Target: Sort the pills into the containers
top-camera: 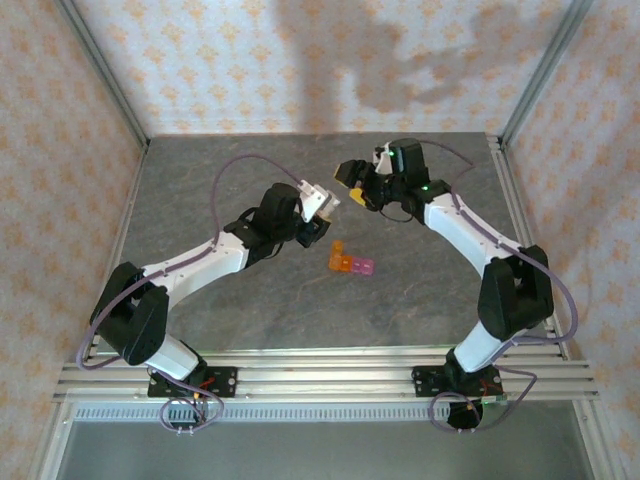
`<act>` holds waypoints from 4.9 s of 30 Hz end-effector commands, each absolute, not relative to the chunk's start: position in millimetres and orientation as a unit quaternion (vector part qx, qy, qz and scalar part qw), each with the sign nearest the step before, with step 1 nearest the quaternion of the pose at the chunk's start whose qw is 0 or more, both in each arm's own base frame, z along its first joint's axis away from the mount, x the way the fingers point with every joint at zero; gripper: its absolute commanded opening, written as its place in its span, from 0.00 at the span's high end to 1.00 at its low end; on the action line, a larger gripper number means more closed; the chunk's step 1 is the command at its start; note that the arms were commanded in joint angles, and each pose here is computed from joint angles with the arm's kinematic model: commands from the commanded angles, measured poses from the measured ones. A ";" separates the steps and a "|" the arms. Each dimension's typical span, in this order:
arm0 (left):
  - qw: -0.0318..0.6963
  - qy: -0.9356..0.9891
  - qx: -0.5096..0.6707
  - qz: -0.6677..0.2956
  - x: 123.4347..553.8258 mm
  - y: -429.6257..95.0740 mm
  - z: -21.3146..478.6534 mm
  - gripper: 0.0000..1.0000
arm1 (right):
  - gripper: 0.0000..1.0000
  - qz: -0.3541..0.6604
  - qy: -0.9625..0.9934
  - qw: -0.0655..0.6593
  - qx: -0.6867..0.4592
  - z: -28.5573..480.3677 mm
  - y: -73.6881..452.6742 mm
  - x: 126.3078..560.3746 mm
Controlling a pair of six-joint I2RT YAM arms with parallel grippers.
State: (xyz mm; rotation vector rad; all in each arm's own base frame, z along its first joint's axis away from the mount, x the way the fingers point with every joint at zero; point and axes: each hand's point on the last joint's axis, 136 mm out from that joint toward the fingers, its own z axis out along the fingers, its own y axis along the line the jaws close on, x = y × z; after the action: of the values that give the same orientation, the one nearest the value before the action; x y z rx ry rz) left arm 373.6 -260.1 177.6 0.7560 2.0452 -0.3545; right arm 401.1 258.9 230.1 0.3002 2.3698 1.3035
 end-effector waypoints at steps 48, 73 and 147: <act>0.375 0.792 0.289 -0.386 345.8 -290.5 206.9 1.00 | 0.70 0.487 0.798 0.332 -0.125 259.2 253.6 385.6; 0.460 0.815 0.223 -0.273 363.0 -245.4 206.3 1.00 | 0.68 -0.059 0.940 0.267 0.202 69.8 60.2 429.9; 0.243 0.897 0.298 -0.217 286.7 -268.7 58.1 1.00 | 0.26 0.119 0.980 0.161 0.012 42.1 169.5 316.7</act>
State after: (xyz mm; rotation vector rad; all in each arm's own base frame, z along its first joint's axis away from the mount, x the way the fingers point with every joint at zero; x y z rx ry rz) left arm 284.7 -259.9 50.4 0.7579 2.4792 -0.5891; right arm 303.6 166.5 35.9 0.0452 2.8368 0.3526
